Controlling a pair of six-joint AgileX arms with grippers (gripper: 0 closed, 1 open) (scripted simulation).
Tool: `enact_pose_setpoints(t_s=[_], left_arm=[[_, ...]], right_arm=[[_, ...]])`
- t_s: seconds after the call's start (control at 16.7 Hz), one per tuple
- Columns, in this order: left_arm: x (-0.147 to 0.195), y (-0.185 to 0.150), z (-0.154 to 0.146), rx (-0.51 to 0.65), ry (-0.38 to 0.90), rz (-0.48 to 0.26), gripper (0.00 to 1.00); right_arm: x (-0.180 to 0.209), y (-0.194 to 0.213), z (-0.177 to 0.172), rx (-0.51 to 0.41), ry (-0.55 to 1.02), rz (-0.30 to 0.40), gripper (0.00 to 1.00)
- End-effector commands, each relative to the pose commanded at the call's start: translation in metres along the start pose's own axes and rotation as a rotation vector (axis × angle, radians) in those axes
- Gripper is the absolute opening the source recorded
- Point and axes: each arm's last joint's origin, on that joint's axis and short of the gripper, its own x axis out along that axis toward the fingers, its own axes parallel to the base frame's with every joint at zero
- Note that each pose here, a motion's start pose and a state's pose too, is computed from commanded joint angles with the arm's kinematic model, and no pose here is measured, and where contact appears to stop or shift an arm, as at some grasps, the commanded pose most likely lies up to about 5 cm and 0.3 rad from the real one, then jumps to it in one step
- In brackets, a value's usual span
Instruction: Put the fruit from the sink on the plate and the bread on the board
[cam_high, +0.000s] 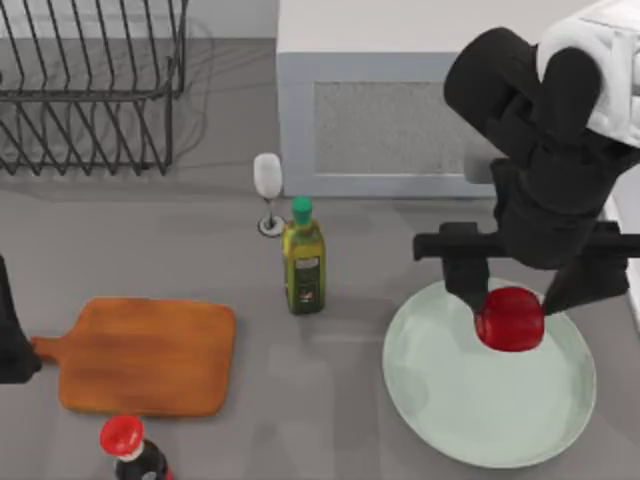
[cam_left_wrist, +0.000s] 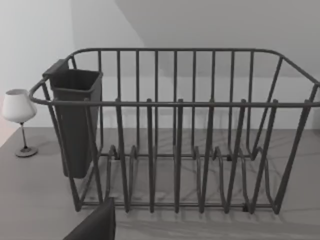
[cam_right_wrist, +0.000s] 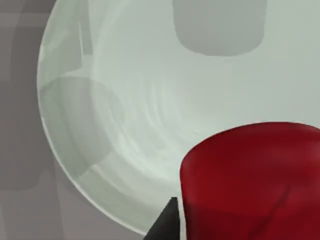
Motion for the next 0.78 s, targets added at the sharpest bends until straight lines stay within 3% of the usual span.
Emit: enact_pose_setpoints(t_s=[0.18,0.24,0.78], left_arm=[[0.0,0.0,0.0,0.0,0.0,0.0,1.0],[0.0,0.0,0.0,0.0,0.0,0.0,1.0],[0.0,0.0,0.0,0.0,0.0,0.0,1.0]], right_arm=[[0.0,0.0,0.0,0.0,0.0,0.0,0.98],[0.0,0.0,0.0,0.0,0.0,0.0,1.0],[-0.0002,-0.0004,0.0002,0.001,0.0,0.0,1.0]])
